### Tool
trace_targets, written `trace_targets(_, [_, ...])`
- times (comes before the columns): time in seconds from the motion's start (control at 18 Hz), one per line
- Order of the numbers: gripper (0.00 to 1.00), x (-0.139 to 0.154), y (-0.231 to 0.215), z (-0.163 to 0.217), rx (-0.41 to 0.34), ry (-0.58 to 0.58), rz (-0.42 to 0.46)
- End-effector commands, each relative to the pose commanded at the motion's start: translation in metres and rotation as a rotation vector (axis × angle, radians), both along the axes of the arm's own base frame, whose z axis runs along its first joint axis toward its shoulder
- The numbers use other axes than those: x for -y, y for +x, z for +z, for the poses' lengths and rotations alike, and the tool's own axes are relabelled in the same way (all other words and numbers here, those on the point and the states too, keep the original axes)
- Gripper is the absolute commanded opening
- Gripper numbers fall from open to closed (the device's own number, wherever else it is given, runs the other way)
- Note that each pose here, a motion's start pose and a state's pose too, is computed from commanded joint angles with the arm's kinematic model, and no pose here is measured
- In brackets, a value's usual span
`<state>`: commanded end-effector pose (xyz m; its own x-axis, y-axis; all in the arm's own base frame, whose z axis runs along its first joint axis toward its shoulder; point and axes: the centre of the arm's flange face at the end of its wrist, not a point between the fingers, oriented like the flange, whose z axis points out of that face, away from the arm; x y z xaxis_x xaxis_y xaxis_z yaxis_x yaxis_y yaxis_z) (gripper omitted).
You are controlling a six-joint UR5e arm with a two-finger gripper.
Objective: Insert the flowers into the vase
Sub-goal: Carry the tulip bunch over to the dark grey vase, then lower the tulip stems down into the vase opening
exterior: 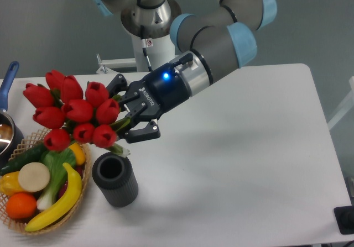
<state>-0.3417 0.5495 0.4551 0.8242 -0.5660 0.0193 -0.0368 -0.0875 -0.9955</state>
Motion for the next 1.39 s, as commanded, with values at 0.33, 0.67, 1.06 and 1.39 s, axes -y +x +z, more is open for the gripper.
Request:
trace_targets(0.33, [0.43, -0.013, -0.004, -0.008, 0.026, 0.019, -0.027])
trace_targets(0.67, [0.44, -0.019, -0.002, -0.020, 0.043, 0.008, -0.036])
trace_targets(1.06, [0.44, -0.020, -0.002, -0.037, 0.068, -0.012, -0.037])
trace_targets(1.39, [0.44, -0.022, -0.004, -0.050, 0.087, -0.026, -0.038])
